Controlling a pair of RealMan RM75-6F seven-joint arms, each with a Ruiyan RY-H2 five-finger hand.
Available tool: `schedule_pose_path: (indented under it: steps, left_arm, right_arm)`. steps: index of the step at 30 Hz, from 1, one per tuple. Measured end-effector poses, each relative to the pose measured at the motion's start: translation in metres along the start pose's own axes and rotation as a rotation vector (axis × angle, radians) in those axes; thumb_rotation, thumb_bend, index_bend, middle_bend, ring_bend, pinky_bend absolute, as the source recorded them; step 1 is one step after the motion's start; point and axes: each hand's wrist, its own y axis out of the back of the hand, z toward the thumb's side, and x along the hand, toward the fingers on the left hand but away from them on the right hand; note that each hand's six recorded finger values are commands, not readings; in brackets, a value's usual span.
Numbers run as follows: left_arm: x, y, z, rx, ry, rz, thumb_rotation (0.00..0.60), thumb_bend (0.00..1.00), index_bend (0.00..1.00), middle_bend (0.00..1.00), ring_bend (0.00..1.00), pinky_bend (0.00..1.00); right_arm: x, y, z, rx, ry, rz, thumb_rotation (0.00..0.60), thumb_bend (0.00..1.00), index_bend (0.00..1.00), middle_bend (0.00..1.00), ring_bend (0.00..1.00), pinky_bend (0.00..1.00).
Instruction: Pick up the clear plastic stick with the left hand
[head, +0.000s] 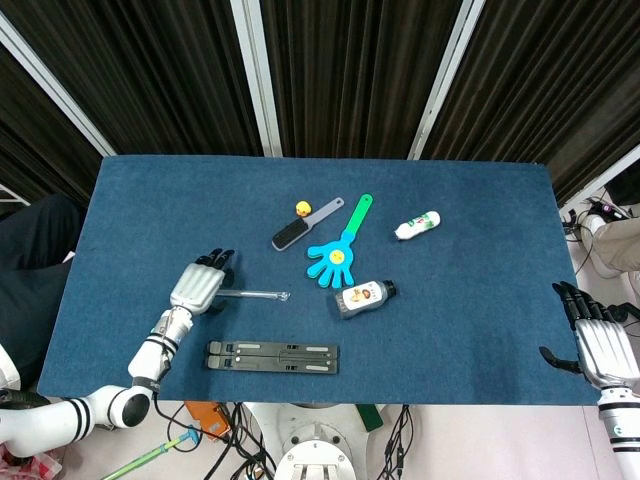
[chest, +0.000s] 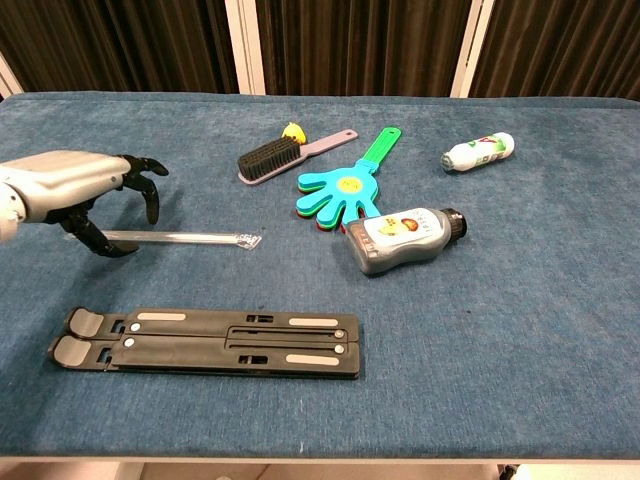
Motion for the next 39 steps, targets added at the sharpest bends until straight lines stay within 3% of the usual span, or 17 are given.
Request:
schedule_pose_path:
  steps: [14, 20, 29, 39]
  left_arm:
    - [0.010, -0.010, 0.008, 0.006, -0.013, -0.017, 0.600, 0.35, 0.57, 0.09, 0.06, 0.21]
    - [0.006, 0.002, 0.007, -0.001, -0.017, 0.008, 0.600, 0.38, 0.60, 0.12, 0.06, 0.21]
    - [-0.015, 0.060, 0.001, -0.016, -0.023, 0.089, 0.600, 0.40, 0.60, 0.12, 0.06, 0.21]
    - [-0.059, 0.165, -0.006, 0.037, 0.000, 0.178, 0.600, 0.40, 0.60, 0.12, 0.06, 0.21]
  right_arm:
    - [0.000, 0.000, 0.001, 0.000, 0.003, -0.001, 0.600, 0.32, 0.08, 0.11, 0.14, 0.21]
    - [0.000, 0.000, 0.001, -0.001, 0.004, -0.001, 0.600, 0.32, 0.08, 0.11, 0.14, 0.21]
    - [0.000, 0.000, 0.001, -0.006, 0.002, -0.001, 0.600, 0.32, 0.08, 0.11, 0.14, 0.21]
    - [0.002, 0.000, 0.001, -0.012, 0.000, -0.002, 0.600, 0.32, 0.08, 0.10, 0.14, 0.21]
